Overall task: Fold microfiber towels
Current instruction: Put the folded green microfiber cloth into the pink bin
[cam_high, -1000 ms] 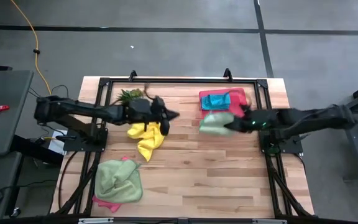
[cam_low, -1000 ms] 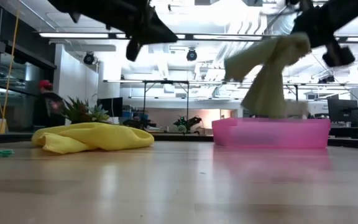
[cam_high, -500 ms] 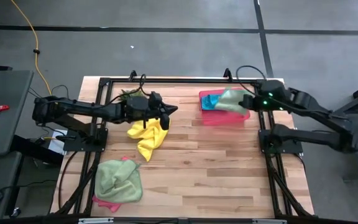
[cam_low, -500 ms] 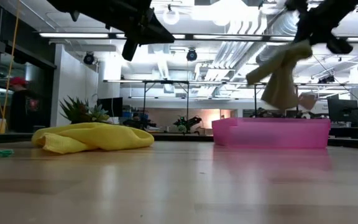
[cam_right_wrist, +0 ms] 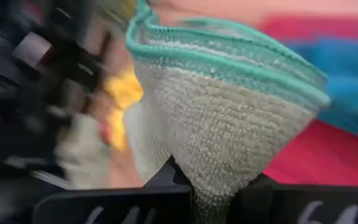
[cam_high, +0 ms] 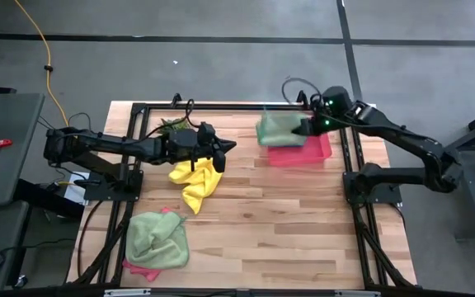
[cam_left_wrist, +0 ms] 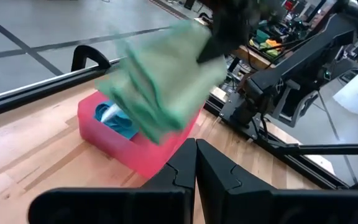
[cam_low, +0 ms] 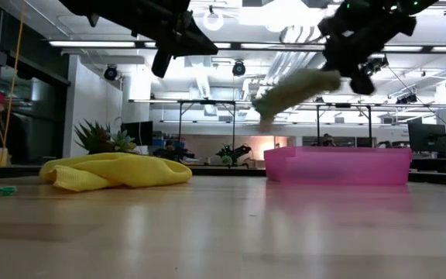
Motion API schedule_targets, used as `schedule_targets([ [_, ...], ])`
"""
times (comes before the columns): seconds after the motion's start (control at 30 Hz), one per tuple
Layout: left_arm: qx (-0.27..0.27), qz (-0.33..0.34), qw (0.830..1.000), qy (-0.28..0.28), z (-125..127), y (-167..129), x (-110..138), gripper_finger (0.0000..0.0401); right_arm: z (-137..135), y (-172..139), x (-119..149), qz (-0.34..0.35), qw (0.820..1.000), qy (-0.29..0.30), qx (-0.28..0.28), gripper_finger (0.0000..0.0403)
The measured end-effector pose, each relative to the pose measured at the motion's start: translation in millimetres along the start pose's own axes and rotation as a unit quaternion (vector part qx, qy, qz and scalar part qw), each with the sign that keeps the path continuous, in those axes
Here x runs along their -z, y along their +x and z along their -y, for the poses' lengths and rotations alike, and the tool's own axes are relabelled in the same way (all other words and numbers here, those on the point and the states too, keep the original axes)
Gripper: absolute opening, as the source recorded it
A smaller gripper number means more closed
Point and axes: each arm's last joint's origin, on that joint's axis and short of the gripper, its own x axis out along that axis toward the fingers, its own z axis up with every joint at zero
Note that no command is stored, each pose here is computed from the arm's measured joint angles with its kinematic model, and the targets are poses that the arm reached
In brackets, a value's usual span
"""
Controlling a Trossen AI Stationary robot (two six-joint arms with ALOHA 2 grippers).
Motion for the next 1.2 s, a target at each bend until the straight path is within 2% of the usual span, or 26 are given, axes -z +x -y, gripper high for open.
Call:
schedule_targets([
  [0.13, -0.010, 0.005, 1.000, -0.004, -0.6, 0.0, -0.3, 0.0000, 17.8, -0.2, 9.5, -0.036, 0.993, -0.023, 0.112, 0.0001],
  [0.33, -0.018, 0.009, 1.000, -0.005, -1.0, 0.0, -0.5, 0.0000, 38.7, 14.9, 2.6, -0.083, 0.985, -0.003, 0.152, 0.0000],
  [0.47, -0.018, 0.009, 1.000, -0.008, -1.1, 0.0, -0.5, 0.0000, 36.5, 15.6, -5.8, -0.070, 0.988, -0.007, 0.138, 0.0000],
  [0.63, -0.027, 0.007, 1.000, -0.007, -2.5, 0.1, 0.2, 0.0000, 12.7, 9.6, -21.1, -0.057, 0.998, -0.013, 0.011, 0.0000],
  [0.7, -0.036, 0.007, 0.999, -0.005, -3.3, 0.0, 0.6, 0.0000, 7.0, 11.2, -20.6, -0.065, 0.998, -0.015, -0.016, 0.0000],
  [0.8, -0.038, 0.008, 0.999, 0.005, -3.5, 0.0, 0.4, 0.0000, 12.1, 19.6, -11.3, -0.082, 0.997, -0.013, -0.009, 0.0000],
  [0.9, -0.038, 0.008, 0.999, 0.006, -3.5, 0.0, 0.5, 0.0000, 33.5, 31.4, 4.2, -0.098, 0.995, 0.014, 0.031, 0.0000],
  [1.03, -0.038, 0.008, 0.999, 0.007, -3.5, 0.0, 0.5, 0.0000, 56.9, 39.9, 15.3, -0.092, 0.994, 0.040, 0.051, 0.0000],
  [1.2, -0.042, 0.010, 0.999, 0.005, -3.7, -0.1, 0.3, 0.0000, 71.7, 40.5, 22.2, -0.086, 0.990, 0.054, 0.097, 0.0000],
])
